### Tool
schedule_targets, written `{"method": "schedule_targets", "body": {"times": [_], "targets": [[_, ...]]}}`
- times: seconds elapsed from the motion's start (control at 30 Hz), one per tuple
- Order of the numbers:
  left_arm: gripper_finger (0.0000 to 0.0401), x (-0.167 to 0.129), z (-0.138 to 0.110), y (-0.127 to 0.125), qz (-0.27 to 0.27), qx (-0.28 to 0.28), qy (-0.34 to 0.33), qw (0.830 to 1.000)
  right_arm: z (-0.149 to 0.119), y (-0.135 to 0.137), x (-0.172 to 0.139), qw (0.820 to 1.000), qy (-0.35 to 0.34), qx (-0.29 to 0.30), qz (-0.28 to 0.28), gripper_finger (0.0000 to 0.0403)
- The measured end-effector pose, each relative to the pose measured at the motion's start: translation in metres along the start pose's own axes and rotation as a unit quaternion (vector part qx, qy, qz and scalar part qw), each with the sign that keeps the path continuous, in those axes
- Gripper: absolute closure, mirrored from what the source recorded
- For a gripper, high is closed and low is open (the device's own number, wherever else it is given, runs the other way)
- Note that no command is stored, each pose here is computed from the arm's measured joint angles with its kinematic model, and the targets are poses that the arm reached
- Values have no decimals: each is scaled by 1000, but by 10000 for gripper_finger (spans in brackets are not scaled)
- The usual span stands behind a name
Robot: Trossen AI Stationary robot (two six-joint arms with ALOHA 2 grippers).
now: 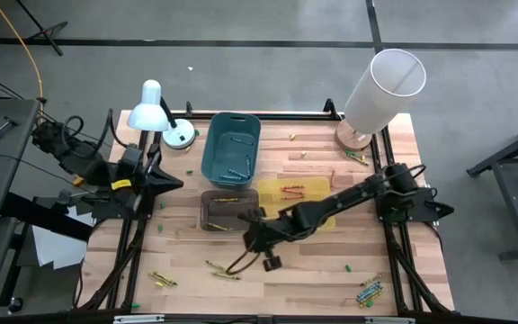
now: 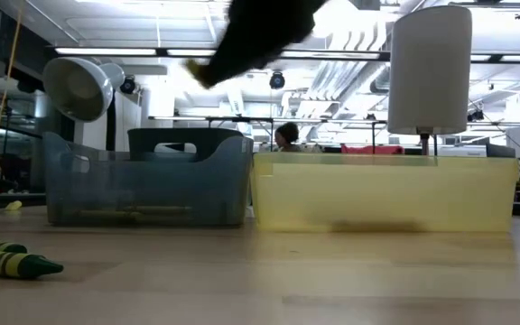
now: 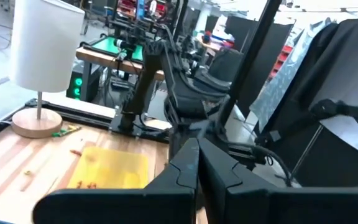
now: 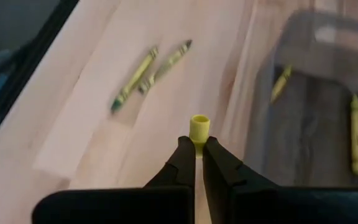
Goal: Sort crayons
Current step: Move the yellow crayon cup to the bottom left of the table, then move the yellow crayon to the bottom left of the table
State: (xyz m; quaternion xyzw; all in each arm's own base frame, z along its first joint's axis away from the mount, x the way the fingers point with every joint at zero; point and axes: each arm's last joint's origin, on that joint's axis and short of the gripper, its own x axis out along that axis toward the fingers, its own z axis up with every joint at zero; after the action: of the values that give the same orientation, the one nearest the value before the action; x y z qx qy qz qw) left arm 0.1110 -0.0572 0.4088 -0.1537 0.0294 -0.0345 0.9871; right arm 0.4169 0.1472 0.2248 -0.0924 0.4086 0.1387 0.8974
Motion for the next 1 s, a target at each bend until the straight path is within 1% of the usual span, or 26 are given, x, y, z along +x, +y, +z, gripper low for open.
{"method": "schedule_targets", "body": {"times": [0.1, 0.17, 0.23, 0.3, 0.4, 0.47, 0.53, 0.7, 0.83, 0.93, 1.0], "targets": [[401, 0, 0, 0, 0, 0, -1, 1000, 16, 3, 16, 1000, -13, 2, 3, 402], [401, 0, 0, 0, 0, 1, 0, 1000, 25, 4, 31, 1000, -18, 15, 6, 402], [401, 0, 0, 0, -2, 1, 0, 1000, 32, 5, 47, 999, -15, 35, 24, 402], [401, 0, 0, 0, -2, 0, 0, 1000, 36, 4, 63, 997, -8, 54, 52, 400], [401, 0, 0, 0, -3, 0, 0, 1000, 37, 5, 84, 990, -1, 85, 110, 401], [401, 0, 0, 0, -3, 0, -1, 1000, 35, 7, 96, 987, 7, 97, 124, 401], [401, -1, 1, 0, -4, -1, -2, 1000, 34, 8, 104, 987, 11, 108, 122, 401], [401, -1, 0, -1, -20, -2, 4, 1000, 36, 5, 101, 988, 9, 120, 95, 402], [401, -2, 1, -1, -28, -3, 5, 1000, 42, -2, 83, 991, 11, 110, 69, 402], [401, -3, 1, 0, -29, -3, 5, 1000, 45, -8, 70, 992, 20, 106, 66, 402], [401, -3, 0, 0, -27, -1, 8, 1000, 45, -11, 61, 993, 35, 91, 65, 402]]}}
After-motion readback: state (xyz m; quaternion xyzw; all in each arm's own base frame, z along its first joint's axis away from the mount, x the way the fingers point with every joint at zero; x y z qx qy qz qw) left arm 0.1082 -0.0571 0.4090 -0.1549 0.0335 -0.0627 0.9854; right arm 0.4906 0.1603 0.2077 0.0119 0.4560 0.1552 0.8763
